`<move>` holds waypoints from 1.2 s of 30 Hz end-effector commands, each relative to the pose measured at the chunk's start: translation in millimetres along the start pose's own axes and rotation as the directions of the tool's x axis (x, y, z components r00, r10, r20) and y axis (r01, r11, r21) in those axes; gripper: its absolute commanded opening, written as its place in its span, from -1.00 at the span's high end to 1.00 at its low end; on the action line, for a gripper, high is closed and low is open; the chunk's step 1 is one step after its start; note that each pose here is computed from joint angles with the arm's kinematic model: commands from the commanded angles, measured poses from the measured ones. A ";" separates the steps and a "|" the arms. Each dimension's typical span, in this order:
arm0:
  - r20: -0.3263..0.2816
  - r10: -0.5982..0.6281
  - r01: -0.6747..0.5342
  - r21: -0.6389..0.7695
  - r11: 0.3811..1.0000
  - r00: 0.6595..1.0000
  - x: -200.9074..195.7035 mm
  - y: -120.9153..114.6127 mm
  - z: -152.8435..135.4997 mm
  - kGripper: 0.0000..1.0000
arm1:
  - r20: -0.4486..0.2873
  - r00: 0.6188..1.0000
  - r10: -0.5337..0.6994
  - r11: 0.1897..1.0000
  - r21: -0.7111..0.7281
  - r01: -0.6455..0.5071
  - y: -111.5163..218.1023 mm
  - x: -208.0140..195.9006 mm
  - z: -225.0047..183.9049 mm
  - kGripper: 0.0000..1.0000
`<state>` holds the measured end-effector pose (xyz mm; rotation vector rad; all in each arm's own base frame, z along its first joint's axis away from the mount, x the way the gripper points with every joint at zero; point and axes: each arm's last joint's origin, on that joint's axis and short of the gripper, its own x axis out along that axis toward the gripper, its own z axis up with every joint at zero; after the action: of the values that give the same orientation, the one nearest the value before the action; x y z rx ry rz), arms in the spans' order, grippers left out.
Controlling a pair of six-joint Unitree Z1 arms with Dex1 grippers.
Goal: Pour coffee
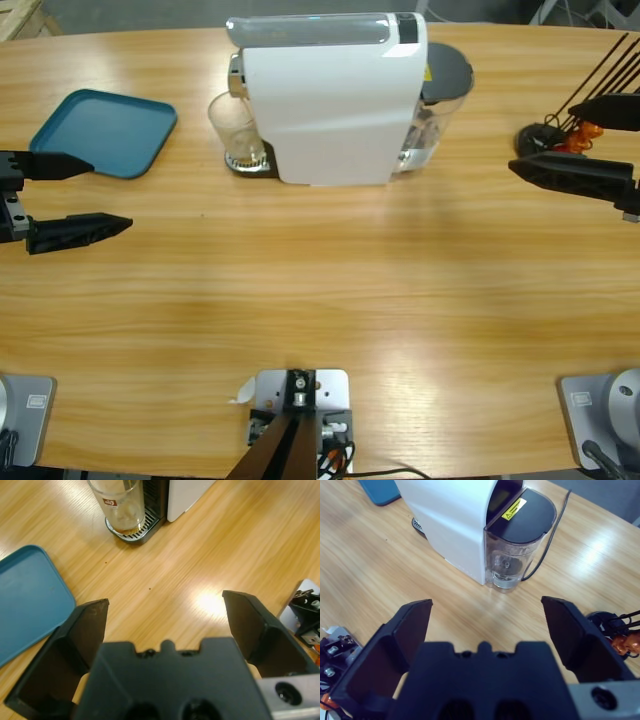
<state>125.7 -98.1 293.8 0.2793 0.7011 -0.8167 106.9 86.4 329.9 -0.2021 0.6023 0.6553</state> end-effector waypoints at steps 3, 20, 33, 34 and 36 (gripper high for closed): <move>0.017 -0.078 0.079 -0.021 0.997 0.997 -28.6 -10.7 -12.1 -1.00 | -0.071 0.997 -0.008 1.000 -0.025 0.006 0.0 -2.9 -37.5 -1.00; 0.082 0.053 -0.055 0.022 0.998 0.995 -12.8 39.2 21.9 -1.00 | -0.098 0.991 -0.085 0.996 -0.048 0.081 -2.4 9.5 -44.5 -0.96; 0.095 -0.085 0.078 0.073 0.994 0.992 1.6 29.7 -1.2 -1.00 | -0.090 0.992 -0.087 0.996 -0.009 0.086 -2.5 9.5 -44.4 -0.97; 0.091 -0.081 0.074 0.075 0.994 0.993 4.6 30.8 -3.0 -1.00 | -0.092 0.992 -0.087 0.996 -0.008 0.086 -2.5 10.1 -44.3 -0.96; 0.101 -0.071 0.063 0.082 0.995 0.992 7.5 32.3 -2.6 -1.00 | -0.092 0.992 -0.087 0.996 -0.004 0.087 -2.5 10.2 -44.1 -0.95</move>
<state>149.5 -78.8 303.1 0.2685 0.5854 -0.9076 94.1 72.3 300.9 -0.2514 0.6346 0.5735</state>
